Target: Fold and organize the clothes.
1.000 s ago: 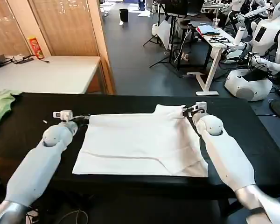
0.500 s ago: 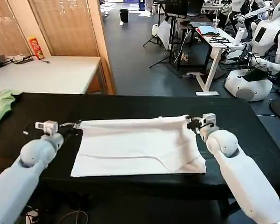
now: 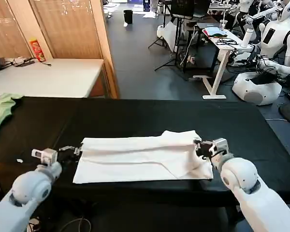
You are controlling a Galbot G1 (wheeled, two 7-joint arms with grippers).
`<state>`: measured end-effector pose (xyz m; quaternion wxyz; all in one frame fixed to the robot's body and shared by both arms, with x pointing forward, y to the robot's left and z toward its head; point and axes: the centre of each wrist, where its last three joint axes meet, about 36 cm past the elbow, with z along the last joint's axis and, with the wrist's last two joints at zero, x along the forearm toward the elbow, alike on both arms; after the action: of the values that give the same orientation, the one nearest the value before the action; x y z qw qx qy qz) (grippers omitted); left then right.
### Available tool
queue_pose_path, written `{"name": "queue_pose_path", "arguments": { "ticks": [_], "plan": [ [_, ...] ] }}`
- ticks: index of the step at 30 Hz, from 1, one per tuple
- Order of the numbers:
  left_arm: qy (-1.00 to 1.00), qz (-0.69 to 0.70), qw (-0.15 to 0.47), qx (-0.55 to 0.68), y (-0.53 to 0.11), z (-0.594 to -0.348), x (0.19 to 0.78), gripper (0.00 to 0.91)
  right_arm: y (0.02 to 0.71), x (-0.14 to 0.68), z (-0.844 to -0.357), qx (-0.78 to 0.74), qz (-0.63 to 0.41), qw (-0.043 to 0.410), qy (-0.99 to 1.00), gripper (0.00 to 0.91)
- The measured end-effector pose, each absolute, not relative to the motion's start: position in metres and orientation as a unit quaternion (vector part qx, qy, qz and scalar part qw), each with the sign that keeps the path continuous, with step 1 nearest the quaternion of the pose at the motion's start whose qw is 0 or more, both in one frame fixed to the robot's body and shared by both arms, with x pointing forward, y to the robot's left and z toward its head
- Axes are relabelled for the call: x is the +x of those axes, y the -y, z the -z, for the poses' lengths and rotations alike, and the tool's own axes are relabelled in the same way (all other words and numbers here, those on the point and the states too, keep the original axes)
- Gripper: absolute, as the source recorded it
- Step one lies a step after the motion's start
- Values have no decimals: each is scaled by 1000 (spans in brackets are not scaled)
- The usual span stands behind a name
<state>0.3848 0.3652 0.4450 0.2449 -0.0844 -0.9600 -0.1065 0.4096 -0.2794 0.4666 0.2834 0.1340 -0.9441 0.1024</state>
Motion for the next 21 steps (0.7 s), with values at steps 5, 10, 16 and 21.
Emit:
{"name": "queue_pose_path", "arguments": {
  "ticks": [5, 10, 16, 21],
  "plan": [
    [958, 107, 254, -81, -367, -438, 377, 0, 281, 401, -461, 127, -103, 292, 942, 20],
    [959, 104, 254, -76, -369, -437, 375, 0, 284, 398, -461, 119, -102, 294, 943, 20],
    [964, 104, 236, -63, -368, -447, 375, 0, 286, 396, -466, 117, -99, 289, 945, 20],
    [966, 106, 228, -66, -362, -455, 367, 0, 289, 394, -468, 116, -103, 288, 945, 20]
  ]
}}
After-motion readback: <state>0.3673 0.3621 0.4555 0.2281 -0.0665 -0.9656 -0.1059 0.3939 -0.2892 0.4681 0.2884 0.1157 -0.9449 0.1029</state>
